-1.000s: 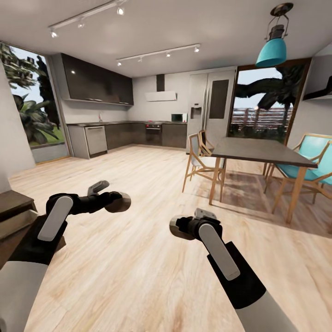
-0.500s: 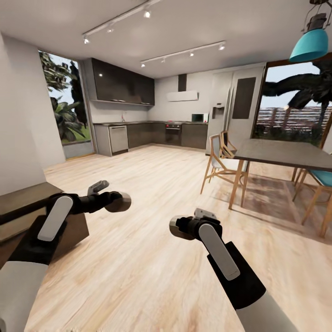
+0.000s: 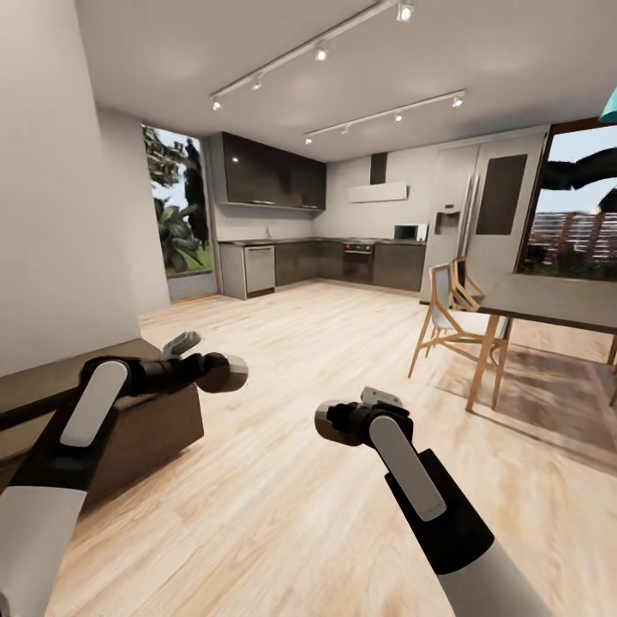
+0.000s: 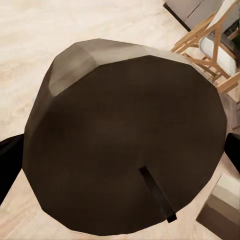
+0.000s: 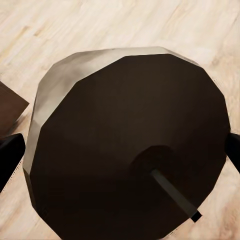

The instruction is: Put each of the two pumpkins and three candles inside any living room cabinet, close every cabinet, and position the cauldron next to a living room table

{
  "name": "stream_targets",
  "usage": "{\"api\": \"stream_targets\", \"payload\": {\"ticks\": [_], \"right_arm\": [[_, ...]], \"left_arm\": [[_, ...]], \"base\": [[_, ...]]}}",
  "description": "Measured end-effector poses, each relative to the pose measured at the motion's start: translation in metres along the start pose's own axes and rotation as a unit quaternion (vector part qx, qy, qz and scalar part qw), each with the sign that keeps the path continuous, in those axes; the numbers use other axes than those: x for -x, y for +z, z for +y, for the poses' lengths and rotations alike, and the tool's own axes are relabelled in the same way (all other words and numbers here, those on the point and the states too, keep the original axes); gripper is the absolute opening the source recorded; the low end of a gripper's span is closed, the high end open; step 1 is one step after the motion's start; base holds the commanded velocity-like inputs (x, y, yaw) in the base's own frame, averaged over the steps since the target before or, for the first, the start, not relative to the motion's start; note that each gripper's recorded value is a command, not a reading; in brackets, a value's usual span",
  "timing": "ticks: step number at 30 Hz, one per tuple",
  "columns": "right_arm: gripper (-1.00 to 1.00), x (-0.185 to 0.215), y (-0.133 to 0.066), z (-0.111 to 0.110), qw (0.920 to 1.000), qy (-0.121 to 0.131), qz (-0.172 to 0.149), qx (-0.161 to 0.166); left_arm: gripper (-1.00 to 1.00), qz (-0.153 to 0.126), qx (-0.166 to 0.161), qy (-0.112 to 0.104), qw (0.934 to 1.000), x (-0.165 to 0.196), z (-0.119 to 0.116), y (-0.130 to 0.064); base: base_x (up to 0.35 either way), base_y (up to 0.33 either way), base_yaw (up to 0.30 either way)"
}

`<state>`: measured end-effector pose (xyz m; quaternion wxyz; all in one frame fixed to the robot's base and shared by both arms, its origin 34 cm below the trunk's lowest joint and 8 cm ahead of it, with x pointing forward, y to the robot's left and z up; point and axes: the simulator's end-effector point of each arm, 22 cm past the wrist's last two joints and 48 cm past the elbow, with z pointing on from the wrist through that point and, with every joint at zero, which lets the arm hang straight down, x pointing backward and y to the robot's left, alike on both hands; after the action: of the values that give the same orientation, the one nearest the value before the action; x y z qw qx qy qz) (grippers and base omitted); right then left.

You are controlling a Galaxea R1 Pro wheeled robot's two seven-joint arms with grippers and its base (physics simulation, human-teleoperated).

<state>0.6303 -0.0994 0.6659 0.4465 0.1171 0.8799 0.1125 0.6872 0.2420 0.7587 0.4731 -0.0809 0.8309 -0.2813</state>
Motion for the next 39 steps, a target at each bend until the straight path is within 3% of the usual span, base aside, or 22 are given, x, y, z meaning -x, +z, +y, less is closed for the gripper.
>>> {"api": "stream_targets", "payload": {"ticks": [6, 13, 39], "right_arm": [[-1.00, 0.008, -0.011, 0.004, 0.9999, -0.001, -0.011, 0.004], [-1.00, 0.018, -0.025, 0.008, 0.9997, -0.002, -0.025, 0.008], [-1.00, 0.044, -0.072, 0.020, 0.9975, -0.010, -0.067, 0.017]], "left_arm": [[-1.00, 0.002, 0.000, -0.002, 1.0000, 0.004, -0.001, -0.011], [-1.00, -0.017, -0.003, -0.018, 0.9997, 0.019, 0.000, -0.027], [-1.00, -0.060, -0.015, 0.003, 0.9981, 0.049, -0.035, -0.079]], "base": [[-0.065, 0.000, 0.289], [-0.222, 0.000, 0.289], [-0.009, 0.000, 0.289]]}}
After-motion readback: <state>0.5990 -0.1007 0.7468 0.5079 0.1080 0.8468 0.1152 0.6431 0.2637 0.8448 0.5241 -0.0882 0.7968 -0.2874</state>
